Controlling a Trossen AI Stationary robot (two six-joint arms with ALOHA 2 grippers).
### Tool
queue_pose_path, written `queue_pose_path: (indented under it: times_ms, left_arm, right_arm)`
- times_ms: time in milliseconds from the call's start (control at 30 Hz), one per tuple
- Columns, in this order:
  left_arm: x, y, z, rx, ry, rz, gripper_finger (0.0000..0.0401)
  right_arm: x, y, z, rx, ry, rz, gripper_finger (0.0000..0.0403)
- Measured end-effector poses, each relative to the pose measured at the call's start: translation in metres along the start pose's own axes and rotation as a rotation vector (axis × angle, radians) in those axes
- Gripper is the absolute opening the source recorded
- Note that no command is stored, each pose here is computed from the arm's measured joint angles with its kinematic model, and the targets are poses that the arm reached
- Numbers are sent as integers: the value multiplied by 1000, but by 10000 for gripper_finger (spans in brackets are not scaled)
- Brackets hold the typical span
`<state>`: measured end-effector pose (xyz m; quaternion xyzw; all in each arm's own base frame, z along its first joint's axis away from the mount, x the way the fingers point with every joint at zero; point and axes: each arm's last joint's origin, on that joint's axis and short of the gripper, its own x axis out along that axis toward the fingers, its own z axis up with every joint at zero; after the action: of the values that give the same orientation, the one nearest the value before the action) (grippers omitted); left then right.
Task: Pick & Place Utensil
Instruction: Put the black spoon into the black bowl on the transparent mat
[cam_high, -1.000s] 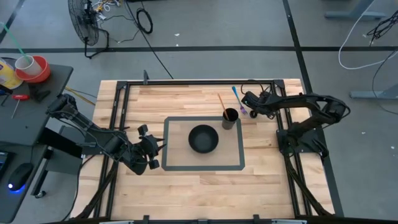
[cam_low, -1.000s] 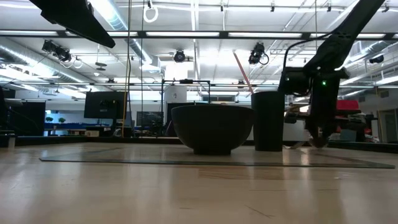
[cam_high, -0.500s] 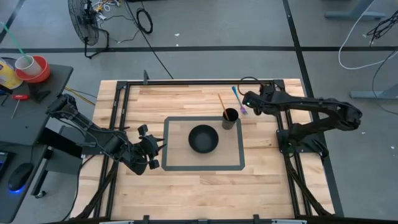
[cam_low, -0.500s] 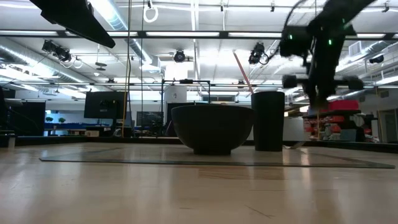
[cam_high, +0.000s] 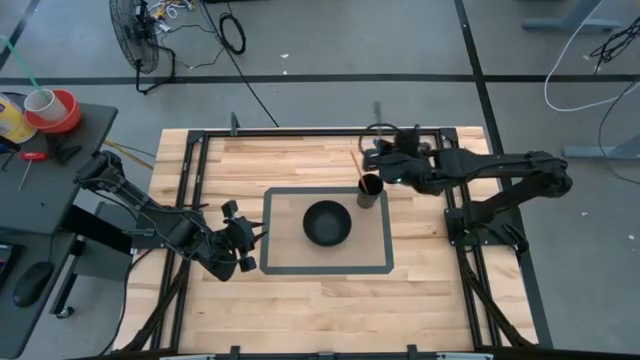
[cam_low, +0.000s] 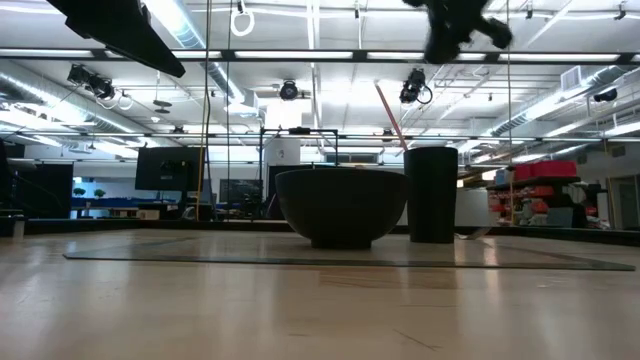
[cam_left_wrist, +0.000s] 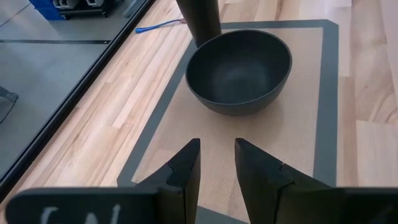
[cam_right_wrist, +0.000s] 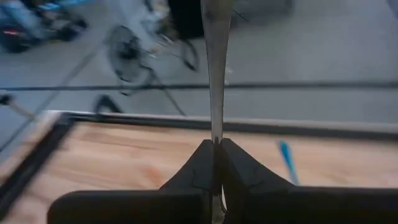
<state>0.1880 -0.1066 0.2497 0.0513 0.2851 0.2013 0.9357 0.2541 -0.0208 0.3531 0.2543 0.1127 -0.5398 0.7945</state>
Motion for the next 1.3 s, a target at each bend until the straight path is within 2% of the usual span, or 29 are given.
queue_pose_path:
  times_ms: [133,233,367,500,667,867,1000,1300]
  left_arm:
    - [0,1,-1,13,8,6,105]
    - [-2,1,-4,64,21,9,105]
    - [-14,4,-10,99,4,33,105]
    - [-31,13,-13,70,-46,54,105]
    - [-43,19,-12,1,-109,53,105]
    - [-43,18,-13,6,-107,49,105]
    - [-43,18,-13,6,-103,45,105]
    - [-43,18,-13,6,-102,44,105]
  right_arm:
    - [-8,45,-1,-94,-67,106,16]
    - [-9,77,-10,-148,-103,188,17]
    - [-7,108,-34,-202,-106,298,21]
    - [-1,126,-68,-282,-80,336,20]
    - [16,141,-117,-387,-30,335,18]
    - [35,151,-164,-480,2,324,20]
    - [42,149,-180,-516,27,299,20]
    - [52,130,-198,-501,102,207,20]
